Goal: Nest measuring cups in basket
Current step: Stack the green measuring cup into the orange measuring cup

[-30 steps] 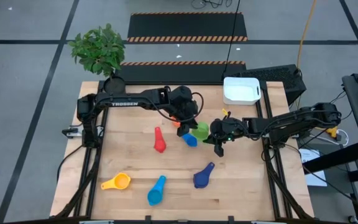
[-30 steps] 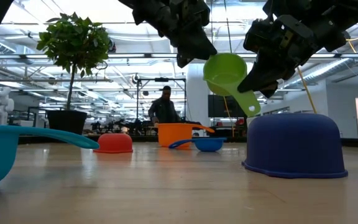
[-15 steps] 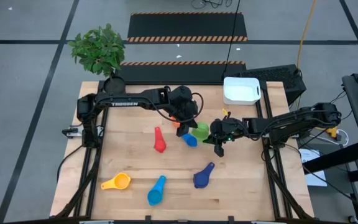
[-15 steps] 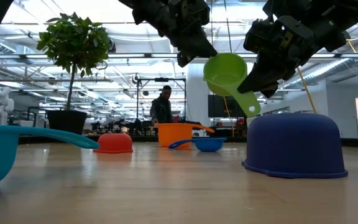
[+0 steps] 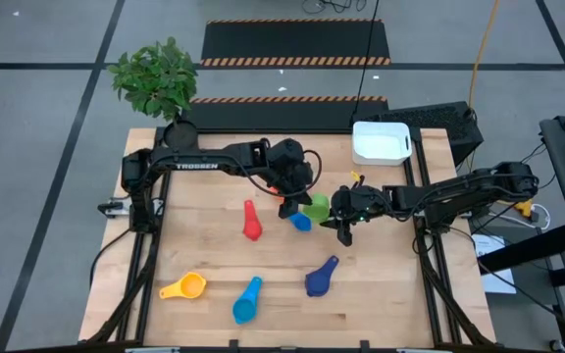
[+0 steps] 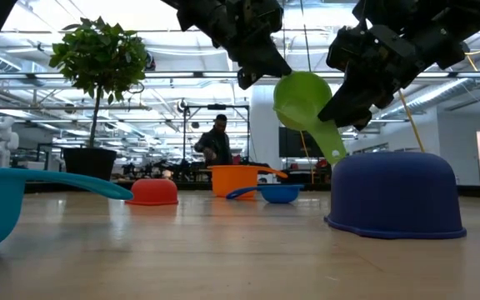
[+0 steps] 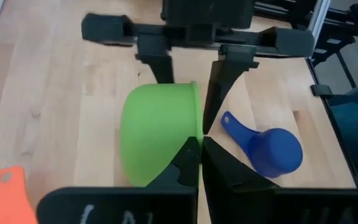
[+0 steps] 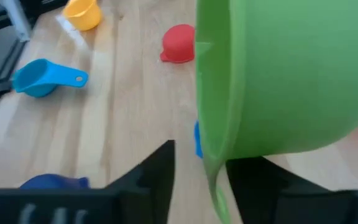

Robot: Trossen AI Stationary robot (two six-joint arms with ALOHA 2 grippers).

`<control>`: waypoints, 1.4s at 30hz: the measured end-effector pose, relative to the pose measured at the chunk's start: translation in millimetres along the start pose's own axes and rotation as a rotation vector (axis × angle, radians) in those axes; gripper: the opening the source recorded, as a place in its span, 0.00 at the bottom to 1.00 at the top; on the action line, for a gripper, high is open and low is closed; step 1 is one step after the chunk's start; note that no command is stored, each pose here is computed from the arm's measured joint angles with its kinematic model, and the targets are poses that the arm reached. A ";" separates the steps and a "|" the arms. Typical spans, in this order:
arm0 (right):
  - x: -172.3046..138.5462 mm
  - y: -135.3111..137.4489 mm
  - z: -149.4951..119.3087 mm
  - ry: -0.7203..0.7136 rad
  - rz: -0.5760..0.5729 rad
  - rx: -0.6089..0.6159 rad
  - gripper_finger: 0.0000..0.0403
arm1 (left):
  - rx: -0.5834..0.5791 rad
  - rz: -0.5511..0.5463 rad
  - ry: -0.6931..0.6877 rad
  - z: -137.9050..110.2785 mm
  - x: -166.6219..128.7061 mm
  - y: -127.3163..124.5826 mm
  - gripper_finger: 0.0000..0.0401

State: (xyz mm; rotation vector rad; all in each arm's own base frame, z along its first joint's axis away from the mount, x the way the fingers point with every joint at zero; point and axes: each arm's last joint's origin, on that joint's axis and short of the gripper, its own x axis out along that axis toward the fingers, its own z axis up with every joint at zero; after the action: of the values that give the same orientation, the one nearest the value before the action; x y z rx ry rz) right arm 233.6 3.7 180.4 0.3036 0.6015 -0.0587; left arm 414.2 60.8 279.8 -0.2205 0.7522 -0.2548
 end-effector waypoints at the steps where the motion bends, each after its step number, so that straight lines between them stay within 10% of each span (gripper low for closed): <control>1: -0.7 -0.4 0.1 -0.004 -0.017 -0.007 0.38 | -0.002 0.002 0.006 -0.6 0.0 0.0 0.01; 12: -20.3 -2.8 0.0 0.006 -0.113 -0.035 0.60 | 0.003 0.040 0.041 -3.2 0.7 -8.2 0.01; 30: -56.5 -1.4 2.7 -0.032 -0.126 -0.071 0.61 | 0.033 0.189 0.003 1.0 -39.2 -62.7 0.01; 42: -62.6 0.9 8.8 -0.105 -0.099 -0.017 0.61 | -0.057 0.172 -0.366 -68.9 -41.6 -63.5 0.01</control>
State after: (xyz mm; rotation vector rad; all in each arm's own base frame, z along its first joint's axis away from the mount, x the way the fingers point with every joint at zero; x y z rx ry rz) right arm 187.0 -0.2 222.9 0.2527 0.5118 -0.1634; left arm 327.6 6.0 275.9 -0.2466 0.4116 -0.0268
